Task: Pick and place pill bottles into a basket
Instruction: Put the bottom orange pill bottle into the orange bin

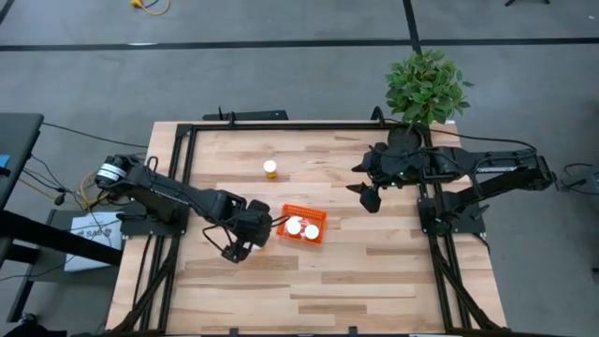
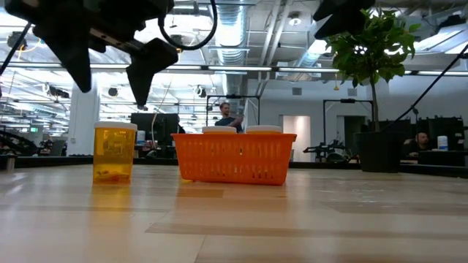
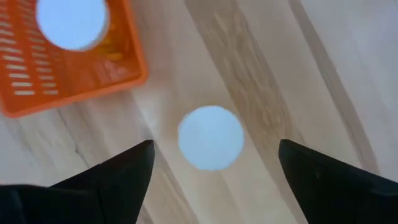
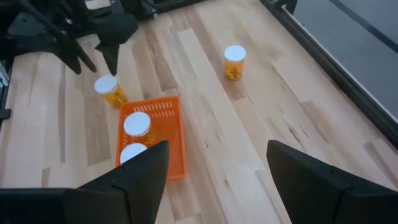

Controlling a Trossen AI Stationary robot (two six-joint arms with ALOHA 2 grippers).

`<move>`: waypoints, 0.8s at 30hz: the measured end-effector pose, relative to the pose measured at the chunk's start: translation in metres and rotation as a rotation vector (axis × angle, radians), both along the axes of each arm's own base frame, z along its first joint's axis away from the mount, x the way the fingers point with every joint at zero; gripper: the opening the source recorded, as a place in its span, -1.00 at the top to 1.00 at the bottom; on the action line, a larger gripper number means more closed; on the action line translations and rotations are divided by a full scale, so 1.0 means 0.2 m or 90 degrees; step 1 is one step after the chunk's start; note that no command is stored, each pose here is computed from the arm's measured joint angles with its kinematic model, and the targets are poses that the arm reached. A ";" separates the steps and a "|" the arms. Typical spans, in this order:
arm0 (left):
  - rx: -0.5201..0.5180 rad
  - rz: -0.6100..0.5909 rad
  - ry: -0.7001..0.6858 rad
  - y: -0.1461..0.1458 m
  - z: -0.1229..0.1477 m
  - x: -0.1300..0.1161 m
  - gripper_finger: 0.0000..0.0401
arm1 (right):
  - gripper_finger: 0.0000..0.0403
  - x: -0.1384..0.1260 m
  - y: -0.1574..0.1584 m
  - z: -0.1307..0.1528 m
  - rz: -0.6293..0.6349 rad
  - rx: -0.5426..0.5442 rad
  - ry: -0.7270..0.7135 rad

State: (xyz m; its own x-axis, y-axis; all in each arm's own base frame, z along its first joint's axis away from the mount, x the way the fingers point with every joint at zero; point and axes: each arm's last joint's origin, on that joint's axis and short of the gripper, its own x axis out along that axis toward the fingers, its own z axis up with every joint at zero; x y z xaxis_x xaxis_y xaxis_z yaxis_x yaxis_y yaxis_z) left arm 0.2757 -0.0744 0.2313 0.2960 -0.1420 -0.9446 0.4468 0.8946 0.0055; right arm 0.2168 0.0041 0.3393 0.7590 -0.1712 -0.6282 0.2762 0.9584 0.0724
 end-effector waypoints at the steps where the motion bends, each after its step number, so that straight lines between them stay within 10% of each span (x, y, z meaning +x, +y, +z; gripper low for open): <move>1: 0.000 -0.002 0.000 0.00 0.00 0.00 -0.67 | -0.32 0.00 0.00 0.00 0.000 0.000 0.002; 24: 0.049 -0.008 0.017 -0.05 -0.08 0.02 -0.67 | -0.32 -0.01 0.00 -0.01 0.000 -0.001 0.012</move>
State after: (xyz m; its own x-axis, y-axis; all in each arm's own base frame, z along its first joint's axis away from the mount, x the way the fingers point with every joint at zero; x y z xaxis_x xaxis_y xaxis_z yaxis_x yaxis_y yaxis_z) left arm 0.2805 -0.0853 0.2163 0.2692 -0.0724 -0.9604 0.4594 0.8860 0.0620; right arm 0.2156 0.0040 0.3378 0.7468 -0.1718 -0.6424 0.2772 0.9585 0.0660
